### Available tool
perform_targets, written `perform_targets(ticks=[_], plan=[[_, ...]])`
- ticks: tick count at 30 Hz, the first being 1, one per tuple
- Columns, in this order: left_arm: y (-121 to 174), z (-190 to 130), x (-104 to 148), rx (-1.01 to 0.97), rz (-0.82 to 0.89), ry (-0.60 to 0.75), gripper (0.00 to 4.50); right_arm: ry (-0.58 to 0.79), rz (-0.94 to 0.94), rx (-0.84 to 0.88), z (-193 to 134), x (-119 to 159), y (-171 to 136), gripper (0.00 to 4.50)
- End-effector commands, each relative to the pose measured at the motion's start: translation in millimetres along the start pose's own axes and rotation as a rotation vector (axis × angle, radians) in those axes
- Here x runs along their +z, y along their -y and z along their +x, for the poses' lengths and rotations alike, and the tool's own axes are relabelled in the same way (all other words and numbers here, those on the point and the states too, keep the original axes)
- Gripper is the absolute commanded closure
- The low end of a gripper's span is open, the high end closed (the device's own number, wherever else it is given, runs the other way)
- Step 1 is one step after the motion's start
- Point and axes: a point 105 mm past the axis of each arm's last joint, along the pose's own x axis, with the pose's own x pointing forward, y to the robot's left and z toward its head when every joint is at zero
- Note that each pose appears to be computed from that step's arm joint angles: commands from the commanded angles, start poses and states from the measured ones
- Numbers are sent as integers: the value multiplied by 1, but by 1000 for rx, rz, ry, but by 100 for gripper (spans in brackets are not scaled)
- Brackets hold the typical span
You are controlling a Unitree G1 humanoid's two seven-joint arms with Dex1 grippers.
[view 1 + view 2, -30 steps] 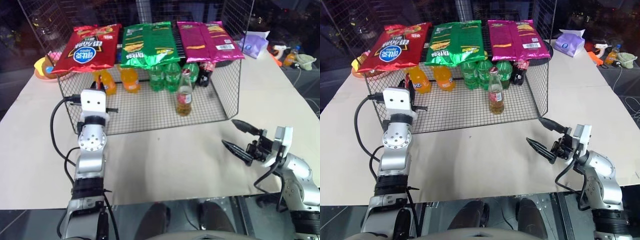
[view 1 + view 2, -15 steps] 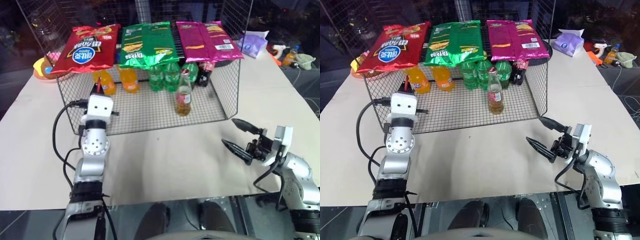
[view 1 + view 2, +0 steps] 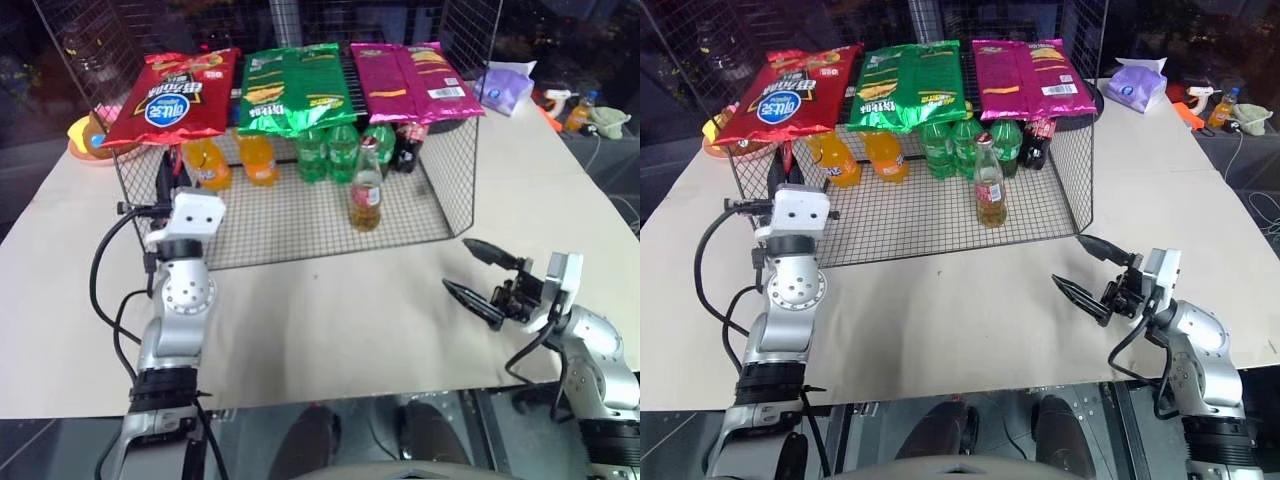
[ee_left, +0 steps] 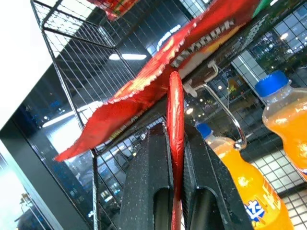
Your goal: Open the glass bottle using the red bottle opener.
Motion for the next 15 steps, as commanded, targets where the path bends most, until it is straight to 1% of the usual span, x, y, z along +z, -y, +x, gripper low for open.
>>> perform_targets(ticks=[1,4,7,10,12,15], plan=[[2,1,25,-42,-121,76,445,20,-24,10,1,6,-1,22],[9,0,32,-86,-286,45,445,1,-3,12,-1,5,-2,22],[11,0,44,-126,-403,56,445,-19,36,18,-1,5,-4,22],[18,-1,58,-216,-513,77,445,-32,88,34,2,6,-8,22],[25,-5,75,-347,-589,135,445,-62,121,72,4,6,-13,22],[27,-10,100,-520,-738,214,445,-135,168,154,6,5,-23,22]])
